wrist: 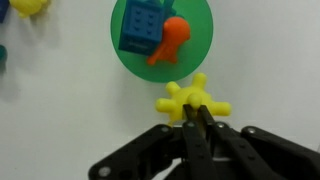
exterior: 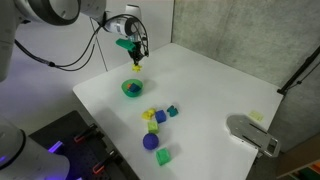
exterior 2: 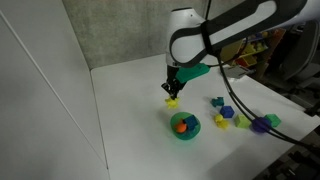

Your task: Put the yellow thing onto the bowl

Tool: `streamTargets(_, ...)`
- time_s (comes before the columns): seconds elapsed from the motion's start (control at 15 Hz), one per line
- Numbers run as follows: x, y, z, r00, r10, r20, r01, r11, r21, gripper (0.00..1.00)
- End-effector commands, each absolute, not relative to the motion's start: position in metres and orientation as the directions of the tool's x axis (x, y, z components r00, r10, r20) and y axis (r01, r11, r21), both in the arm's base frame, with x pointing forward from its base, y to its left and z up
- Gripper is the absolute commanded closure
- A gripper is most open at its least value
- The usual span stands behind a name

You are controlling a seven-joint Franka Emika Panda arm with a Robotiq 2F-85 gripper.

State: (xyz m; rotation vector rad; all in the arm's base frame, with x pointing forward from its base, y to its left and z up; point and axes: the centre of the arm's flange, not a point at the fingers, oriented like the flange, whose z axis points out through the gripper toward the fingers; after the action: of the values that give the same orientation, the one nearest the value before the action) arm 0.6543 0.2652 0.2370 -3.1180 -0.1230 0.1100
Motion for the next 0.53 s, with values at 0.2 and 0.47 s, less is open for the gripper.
streamTargets(0.2,0.587,0.24,0.234,0.977,0.095,-0.19,0.09,-0.995,-0.032,0.95)
streamTargets(0.47,0.57,0.231,0.216,0.962,0.112,-0.247,0.105,-0.994,-0.042,0.95)
